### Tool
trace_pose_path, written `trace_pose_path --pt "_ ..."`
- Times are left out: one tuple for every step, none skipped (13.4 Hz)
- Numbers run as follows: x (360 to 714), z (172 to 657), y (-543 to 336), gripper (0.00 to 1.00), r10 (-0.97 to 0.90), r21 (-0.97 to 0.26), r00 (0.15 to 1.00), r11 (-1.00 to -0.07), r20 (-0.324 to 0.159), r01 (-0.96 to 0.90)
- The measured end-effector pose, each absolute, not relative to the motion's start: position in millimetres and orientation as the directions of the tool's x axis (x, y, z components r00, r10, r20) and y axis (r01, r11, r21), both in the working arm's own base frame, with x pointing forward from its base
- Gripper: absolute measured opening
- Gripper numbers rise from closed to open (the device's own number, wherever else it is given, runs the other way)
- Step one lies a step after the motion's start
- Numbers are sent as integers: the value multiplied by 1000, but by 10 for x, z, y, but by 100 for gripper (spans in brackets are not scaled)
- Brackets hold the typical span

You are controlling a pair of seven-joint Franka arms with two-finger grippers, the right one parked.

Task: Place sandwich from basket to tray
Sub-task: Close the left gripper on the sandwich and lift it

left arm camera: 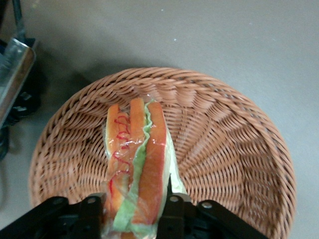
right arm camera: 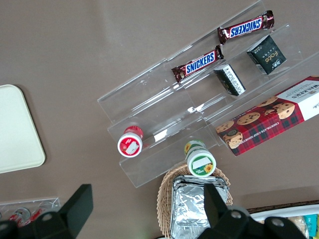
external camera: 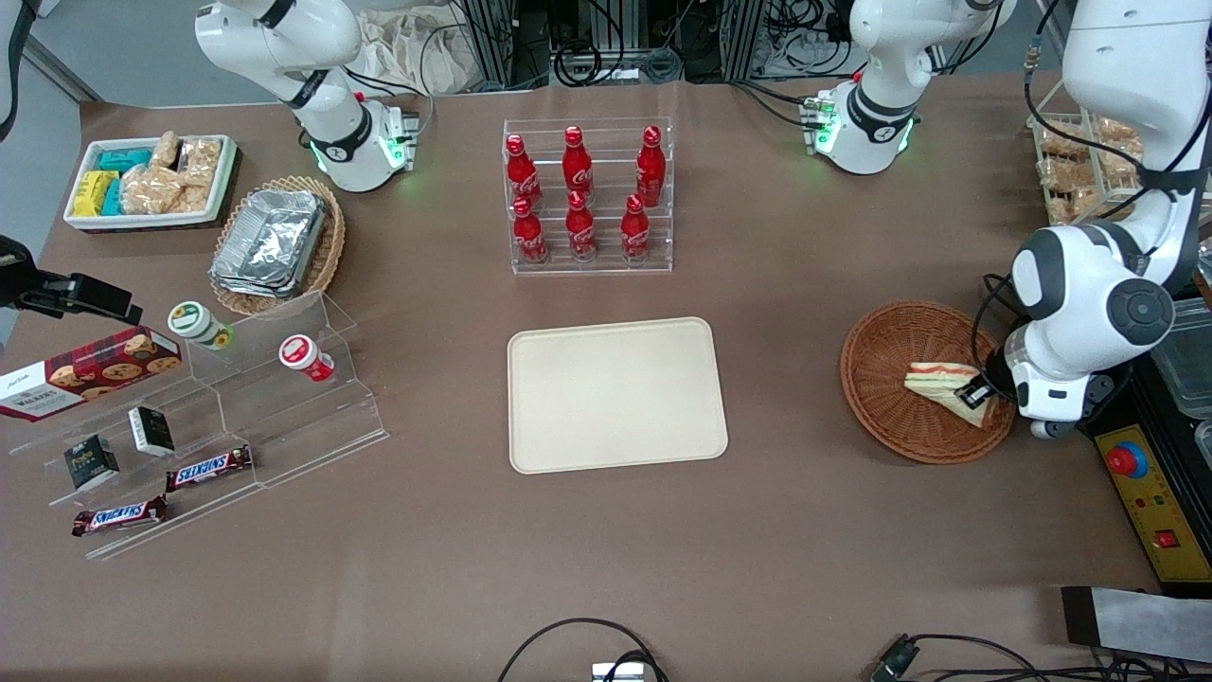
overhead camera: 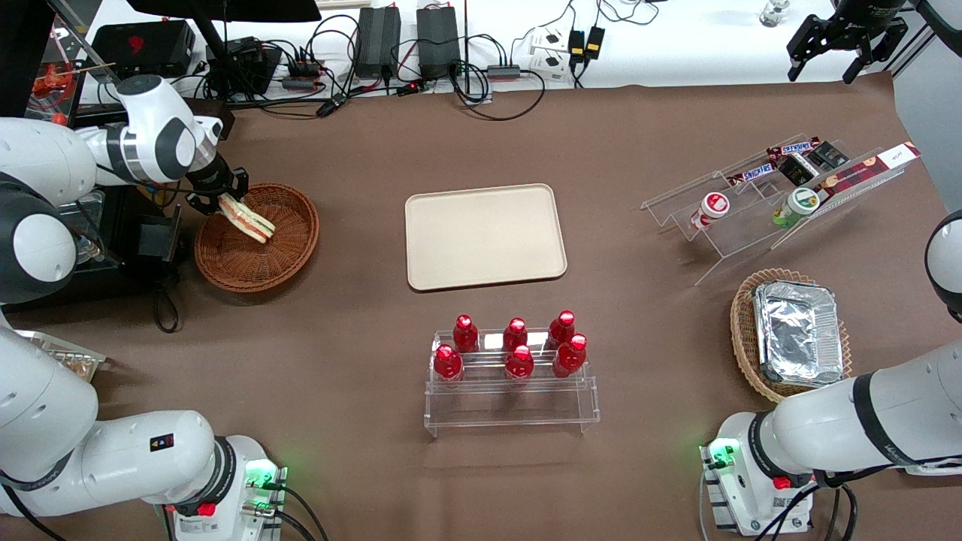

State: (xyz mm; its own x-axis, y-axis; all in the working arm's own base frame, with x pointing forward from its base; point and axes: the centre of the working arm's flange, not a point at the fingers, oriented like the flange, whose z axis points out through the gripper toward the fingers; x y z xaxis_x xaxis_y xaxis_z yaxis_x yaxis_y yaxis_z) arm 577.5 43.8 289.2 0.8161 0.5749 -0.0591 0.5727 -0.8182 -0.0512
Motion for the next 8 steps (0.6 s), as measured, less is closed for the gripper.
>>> trace_pose_path --pt "5815 3083 383 21 545 -62 835 -838 -79 542" --pt "5868 3319 309 21 514 -71 852 -858 -99 509" --pt "5928 3601 210 21 482 -79 868 -876 -120 476" --pt "5990 3900 90 21 454 -84 880 -891 -136 447" --pt "6048 4199 -57 21 427 -83 893 -904 -144 419" --pt "6089 4472 -229 21 399 -77 905 -917 -144 392" --pt "6111 4699 -429 21 369 -71 919 -929 -139 362" --pt "6110 4872 -660 21 333 -66 933 -943 -133 327"
